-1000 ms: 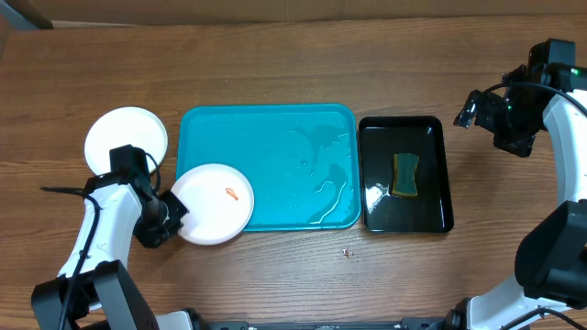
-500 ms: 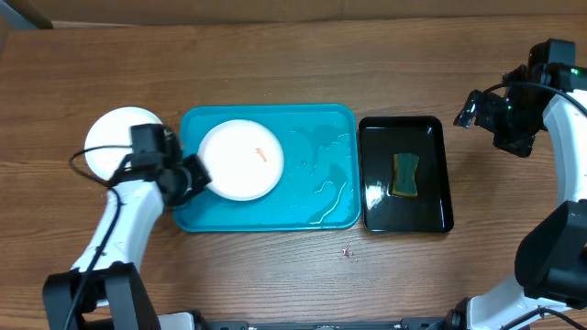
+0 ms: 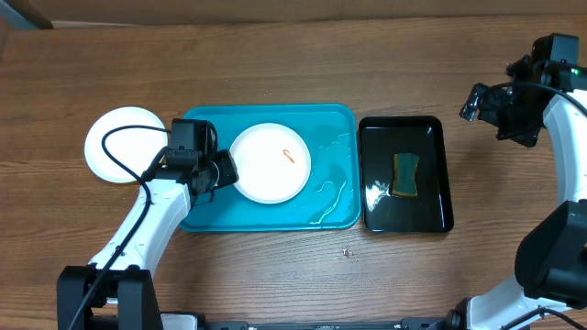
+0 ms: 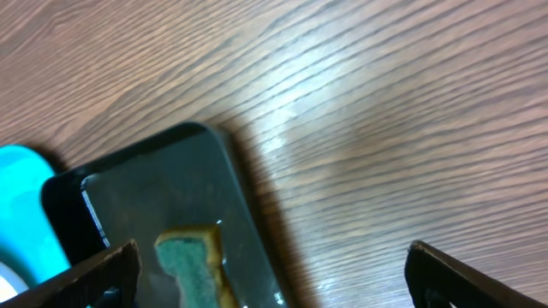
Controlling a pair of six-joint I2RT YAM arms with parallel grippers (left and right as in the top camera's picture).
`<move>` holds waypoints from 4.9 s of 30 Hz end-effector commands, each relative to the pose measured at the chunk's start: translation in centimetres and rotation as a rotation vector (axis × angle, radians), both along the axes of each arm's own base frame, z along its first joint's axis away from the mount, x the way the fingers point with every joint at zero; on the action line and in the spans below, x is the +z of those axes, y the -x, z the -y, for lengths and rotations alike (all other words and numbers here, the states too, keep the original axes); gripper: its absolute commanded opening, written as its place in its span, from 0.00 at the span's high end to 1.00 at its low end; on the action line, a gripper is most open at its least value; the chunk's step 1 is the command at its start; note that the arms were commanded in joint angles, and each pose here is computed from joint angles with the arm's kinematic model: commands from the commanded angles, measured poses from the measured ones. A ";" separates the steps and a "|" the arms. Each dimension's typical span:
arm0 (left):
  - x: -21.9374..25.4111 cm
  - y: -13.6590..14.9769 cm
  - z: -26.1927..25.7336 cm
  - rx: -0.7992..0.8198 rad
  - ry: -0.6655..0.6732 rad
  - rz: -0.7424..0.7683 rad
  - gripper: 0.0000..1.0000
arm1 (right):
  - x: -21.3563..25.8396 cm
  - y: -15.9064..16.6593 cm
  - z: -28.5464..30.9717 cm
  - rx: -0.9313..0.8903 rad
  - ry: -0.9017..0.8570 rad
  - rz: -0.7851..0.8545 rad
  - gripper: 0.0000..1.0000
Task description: Clean dirty plates on tray and stack at the side
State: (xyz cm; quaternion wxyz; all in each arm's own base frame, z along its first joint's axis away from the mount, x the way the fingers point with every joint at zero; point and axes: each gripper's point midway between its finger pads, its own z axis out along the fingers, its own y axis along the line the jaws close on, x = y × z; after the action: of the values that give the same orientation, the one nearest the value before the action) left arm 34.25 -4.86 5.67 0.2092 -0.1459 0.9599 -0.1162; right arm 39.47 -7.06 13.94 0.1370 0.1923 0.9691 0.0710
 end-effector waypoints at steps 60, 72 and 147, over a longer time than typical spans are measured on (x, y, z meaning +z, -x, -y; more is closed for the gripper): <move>-2.6 1.3 2.6 -0.187 -0.020 -0.246 0.55 | -6.4 7.8 -15.5 0.259 0.016 -0.300 0.38; -3.0 2.0 2.7 -0.195 -0.021 -0.276 0.54 | -8.7 5.1 -13.4 0.224 0.135 -0.182 0.25; -5.1 0.0 1.4 -0.180 -0.118 -0.191 0.96 | -3.0 3.4 -15.9 0.293 0.233 -0.112 0.96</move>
State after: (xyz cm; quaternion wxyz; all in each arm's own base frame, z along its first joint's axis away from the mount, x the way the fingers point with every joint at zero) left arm 34.71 -6.20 1.09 0.1221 -0.0690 0.9874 -0.0729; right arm 35.09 6.93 10.19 0.0771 0.0351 0.9927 -0.0855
